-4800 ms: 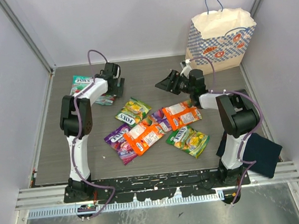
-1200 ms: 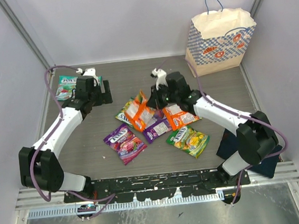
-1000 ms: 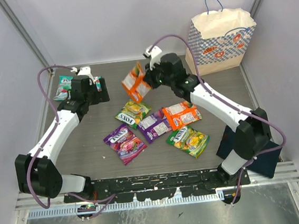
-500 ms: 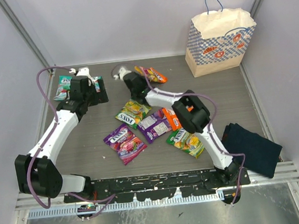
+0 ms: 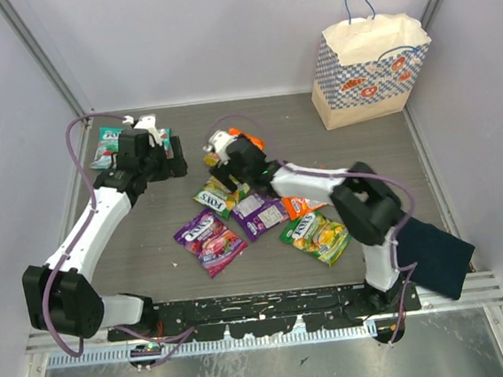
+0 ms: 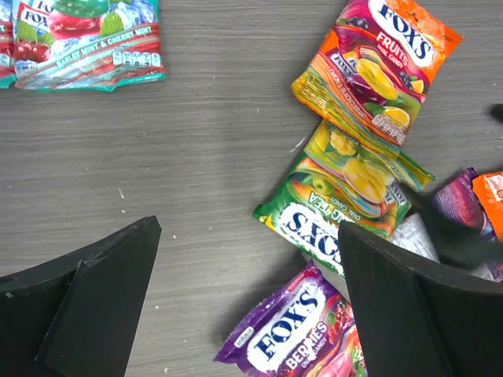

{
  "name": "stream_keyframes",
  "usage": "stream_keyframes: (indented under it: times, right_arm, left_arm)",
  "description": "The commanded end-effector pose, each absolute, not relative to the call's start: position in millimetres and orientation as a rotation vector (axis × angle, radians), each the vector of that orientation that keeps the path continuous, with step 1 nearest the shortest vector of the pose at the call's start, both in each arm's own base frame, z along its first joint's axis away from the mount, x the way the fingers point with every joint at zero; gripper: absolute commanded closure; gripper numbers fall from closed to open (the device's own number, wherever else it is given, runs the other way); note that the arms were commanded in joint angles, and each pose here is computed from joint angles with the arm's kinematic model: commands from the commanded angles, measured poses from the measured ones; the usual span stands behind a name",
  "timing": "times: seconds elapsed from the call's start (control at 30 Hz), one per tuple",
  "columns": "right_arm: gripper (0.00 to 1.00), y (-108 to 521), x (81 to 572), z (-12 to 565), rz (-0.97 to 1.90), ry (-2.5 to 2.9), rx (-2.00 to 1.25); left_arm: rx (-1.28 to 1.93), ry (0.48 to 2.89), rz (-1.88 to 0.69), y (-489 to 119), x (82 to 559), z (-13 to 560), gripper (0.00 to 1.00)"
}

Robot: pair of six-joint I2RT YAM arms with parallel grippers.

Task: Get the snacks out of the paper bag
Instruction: Place the snack at the center of the board, then move the snack to the center of the board.

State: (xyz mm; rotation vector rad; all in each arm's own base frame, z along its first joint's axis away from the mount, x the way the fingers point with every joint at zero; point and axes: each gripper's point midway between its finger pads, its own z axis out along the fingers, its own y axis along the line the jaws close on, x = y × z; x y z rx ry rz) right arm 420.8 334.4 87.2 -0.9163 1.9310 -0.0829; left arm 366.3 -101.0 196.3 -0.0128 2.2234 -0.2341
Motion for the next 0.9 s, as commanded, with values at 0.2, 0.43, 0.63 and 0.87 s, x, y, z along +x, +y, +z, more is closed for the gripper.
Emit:
stream_keyframes:
  times: [0.2, 0.43, 0.63, 0.87]
  right_arm:
    - [0.0, 254.6, 401.6, 284.5, 0.809, 1.579, -0.192]
    - [0.0, 207.3, 401.1, 260.5, 0.807, 1.651, -0.002]
    - [0.0, 196.1, 390.7, 242.7, 0.863, 1.688, 0.043]
    - [0.0, 182.9, 386.5, 234.8, 0.847, 1.708, 0.089]
  left_arm:
    - [0.424, 2.055, -0.322, -165.9, 414.8, 211.0, 0.02]
    - [0.744, 2.031, -0.348, -231.1, 476.0, 176.1, 0.02]
    - [0.782, 2.168, -0.398, -263.1, 514.4, 125.5, 0.02]
    - [0.622, 2.333, -0.34, -258.5, 517.0, 81.5, 0.05]
